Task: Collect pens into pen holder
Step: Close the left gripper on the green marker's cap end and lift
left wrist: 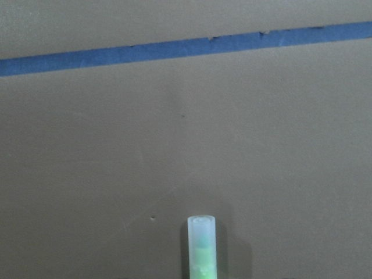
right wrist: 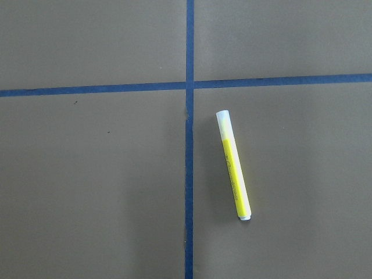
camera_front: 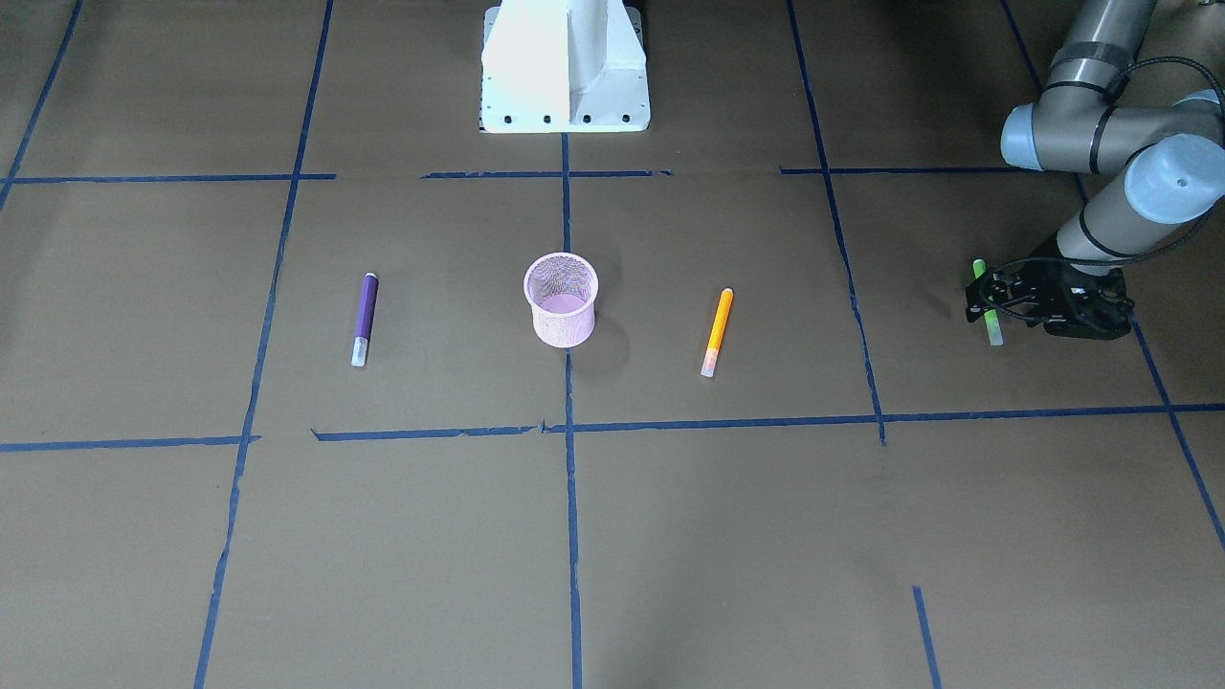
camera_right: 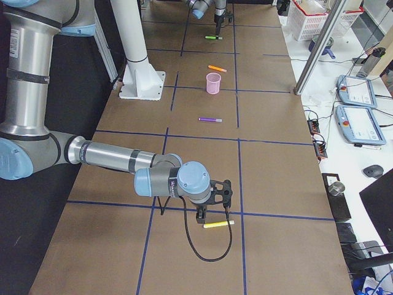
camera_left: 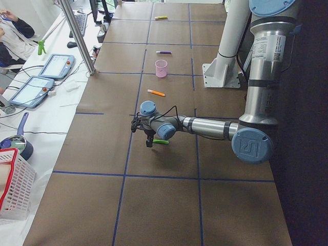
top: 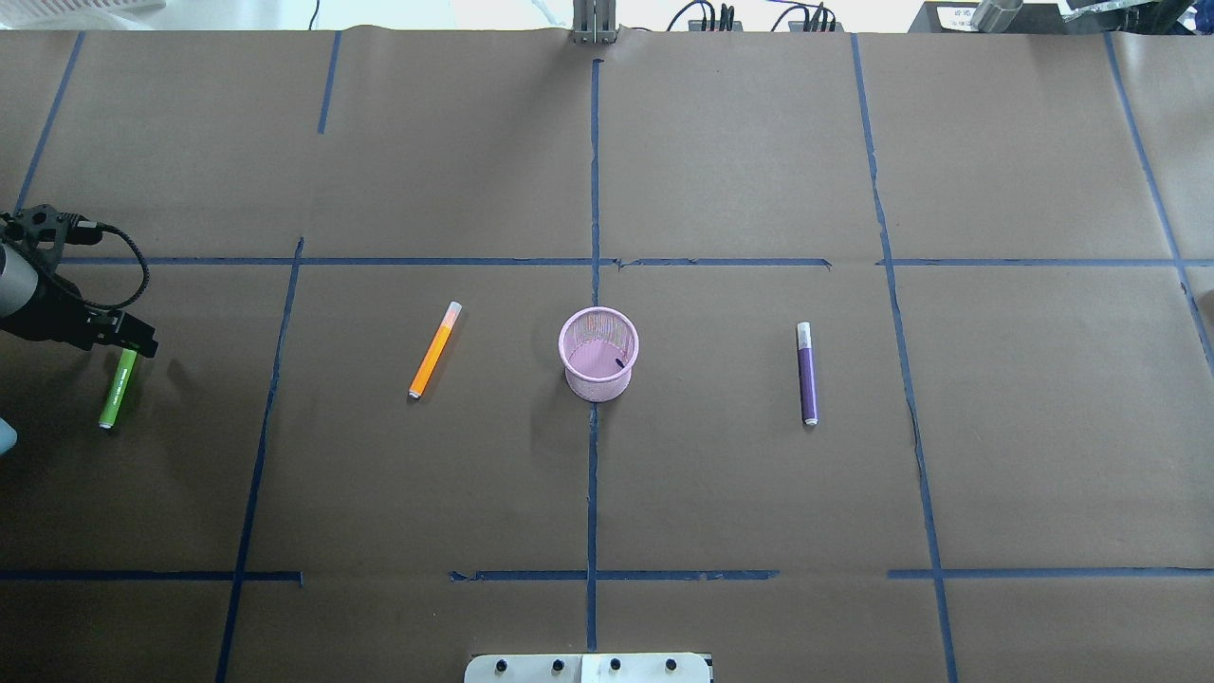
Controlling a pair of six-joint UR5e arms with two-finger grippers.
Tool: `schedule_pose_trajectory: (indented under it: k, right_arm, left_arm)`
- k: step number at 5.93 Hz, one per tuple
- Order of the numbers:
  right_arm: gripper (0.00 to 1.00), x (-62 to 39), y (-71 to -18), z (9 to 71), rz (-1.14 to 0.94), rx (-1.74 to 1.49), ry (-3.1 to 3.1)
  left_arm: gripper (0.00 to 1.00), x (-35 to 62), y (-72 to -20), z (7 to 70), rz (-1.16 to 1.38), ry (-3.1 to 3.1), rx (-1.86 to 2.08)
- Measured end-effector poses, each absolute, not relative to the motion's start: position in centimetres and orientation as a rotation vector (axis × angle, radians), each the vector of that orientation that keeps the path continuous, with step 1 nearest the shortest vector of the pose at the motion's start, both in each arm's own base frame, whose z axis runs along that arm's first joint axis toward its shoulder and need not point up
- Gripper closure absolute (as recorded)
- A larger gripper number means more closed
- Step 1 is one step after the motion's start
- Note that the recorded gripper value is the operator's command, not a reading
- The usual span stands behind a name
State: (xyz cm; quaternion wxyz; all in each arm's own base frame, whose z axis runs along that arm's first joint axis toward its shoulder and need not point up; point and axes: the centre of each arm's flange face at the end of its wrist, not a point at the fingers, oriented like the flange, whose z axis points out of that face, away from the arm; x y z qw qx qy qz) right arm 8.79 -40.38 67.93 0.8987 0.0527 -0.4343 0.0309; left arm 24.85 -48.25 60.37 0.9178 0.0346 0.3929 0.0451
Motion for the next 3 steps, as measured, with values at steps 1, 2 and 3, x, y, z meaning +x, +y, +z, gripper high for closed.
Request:
schedule_pose_trajectory:
  k: [1,2,3]
  right_arm:
    - [0.0,8.79,-40.35,68.09,0.065,0.106,-0.899]
    - [0.0,8.79,-40.31,68.3,0.067,0.103,-0.9]
    - [0.0,8.78,-40.28,68.43,0.068,0.1,-0.9]
  left_arm:
    - [0.12,24.83,-48.34,60.43,0.089,0.8,0.078]
    - [0.12,24.86,-48.36,60.45,0.088,0.797,0.08]
    - [0.12,24.99,-48.36,60.38,0.089,0.797,0.08]
